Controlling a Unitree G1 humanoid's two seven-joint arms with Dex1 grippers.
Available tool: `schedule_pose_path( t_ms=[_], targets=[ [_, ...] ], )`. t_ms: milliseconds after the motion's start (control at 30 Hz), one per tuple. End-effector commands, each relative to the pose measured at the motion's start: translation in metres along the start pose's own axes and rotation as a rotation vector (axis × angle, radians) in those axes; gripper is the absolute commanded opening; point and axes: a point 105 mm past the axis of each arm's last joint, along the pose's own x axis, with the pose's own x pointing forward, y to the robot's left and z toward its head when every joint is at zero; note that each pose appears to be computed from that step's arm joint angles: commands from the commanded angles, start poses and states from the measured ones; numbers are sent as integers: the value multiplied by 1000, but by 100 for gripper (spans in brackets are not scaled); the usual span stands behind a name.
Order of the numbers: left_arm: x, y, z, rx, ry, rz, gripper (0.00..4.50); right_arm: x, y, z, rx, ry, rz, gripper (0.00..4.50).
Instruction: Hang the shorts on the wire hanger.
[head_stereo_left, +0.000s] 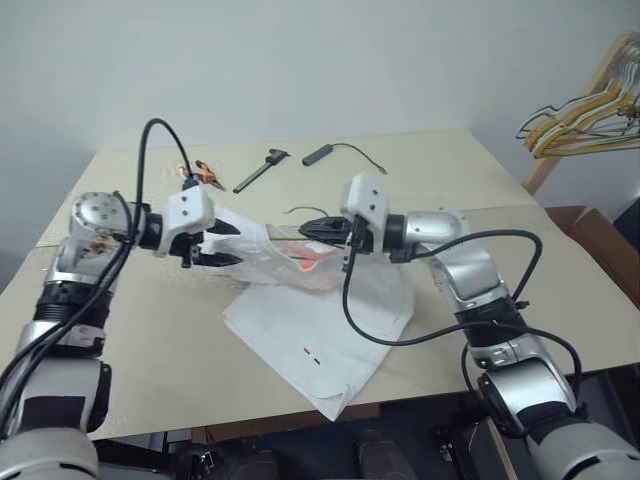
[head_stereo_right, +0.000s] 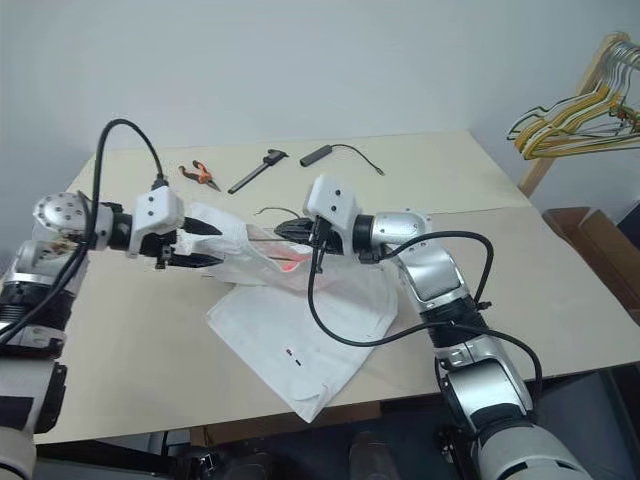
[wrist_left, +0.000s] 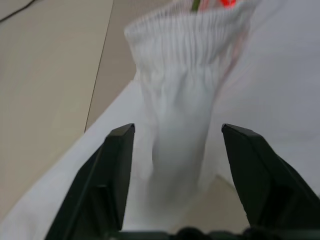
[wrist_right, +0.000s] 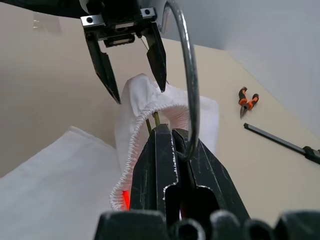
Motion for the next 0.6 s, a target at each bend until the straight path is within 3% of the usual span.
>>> schedule_pose_path(
  t_ms=[33,133,300,567,600],
  targets=[
    [2,4,-15,53,68,54,428,-6,-8,20,-60,-52,-12,0],
    [15,11,-21,42,70,118,404,-7,-9,21,-63,-52,-7,0],
    [22,23,-10,5,-7,170,255,-9,-10,21,-61,-50,-10,0],
    [15,22,-14,0,-2,148,5,-16,-13,18,-58,-36,-23,0],
    [13,22,-16,5,10,140,2,-17,-14,17,-56,-34,-26,0]
  ],
)
